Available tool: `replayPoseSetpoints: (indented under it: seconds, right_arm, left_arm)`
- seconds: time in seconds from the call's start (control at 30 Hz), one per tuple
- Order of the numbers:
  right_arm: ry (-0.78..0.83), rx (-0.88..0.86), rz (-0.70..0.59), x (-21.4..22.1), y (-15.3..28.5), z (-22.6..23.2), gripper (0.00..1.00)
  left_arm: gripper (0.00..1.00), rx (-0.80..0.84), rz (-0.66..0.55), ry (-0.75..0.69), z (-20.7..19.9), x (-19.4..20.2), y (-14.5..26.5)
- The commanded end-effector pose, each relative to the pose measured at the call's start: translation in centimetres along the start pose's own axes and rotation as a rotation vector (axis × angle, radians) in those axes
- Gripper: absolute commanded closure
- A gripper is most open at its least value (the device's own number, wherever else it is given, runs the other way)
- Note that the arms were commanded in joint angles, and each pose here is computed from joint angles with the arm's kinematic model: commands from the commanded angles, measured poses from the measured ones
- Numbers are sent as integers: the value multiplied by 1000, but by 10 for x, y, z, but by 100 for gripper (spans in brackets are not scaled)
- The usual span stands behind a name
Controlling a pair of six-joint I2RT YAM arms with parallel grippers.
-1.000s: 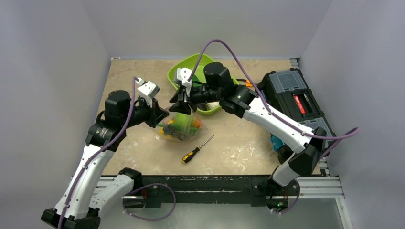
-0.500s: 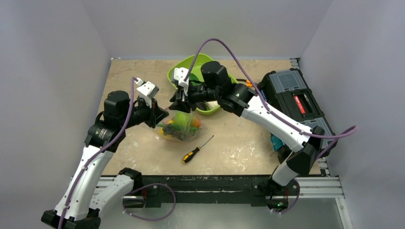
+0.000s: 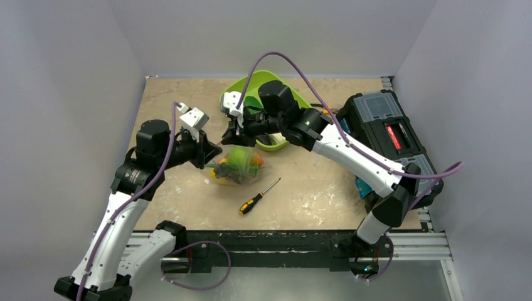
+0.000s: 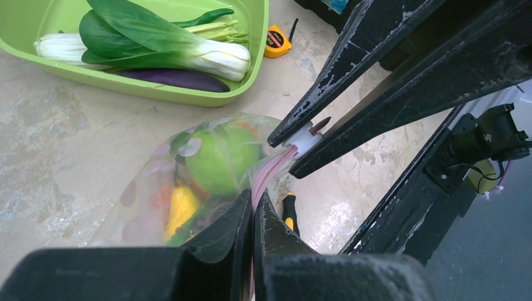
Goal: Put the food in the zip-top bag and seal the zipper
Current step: Zip the zipper food storage bag at the center of the board.
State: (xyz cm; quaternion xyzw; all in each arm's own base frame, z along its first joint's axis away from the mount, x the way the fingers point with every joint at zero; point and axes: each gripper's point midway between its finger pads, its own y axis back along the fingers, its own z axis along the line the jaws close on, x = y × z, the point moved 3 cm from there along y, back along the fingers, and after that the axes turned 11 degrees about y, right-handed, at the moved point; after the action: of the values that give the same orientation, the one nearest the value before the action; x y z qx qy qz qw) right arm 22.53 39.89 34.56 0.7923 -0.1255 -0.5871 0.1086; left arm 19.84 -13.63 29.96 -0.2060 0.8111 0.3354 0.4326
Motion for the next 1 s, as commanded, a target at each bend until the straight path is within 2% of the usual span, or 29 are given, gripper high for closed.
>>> replayPoseSetpoints:
  seconds: [0.0,0.4,0.63,0.77,0.97]
  right_arm:
    - [69,-72,-57,-24,8,7,100]
    - [48,-276,-9,-15,-9,25,100]
    - [53,-340,-23,-16,-13,34,99]
    - [55,-350,-26,-15,-10,38,100]
    - [60,-346,-43,-16,-3,43,100]
  left_arm:
    - [100,55,-59,-58,-10,-11,5]
    - [100,154,-65,-111,-23,-8,9]
    - [100,107,-96,-115,-18,-11,11]
    - [100,38,-115,-108,-9,-13,12]
    - [100,22,-117,-105,-6,-13,12]
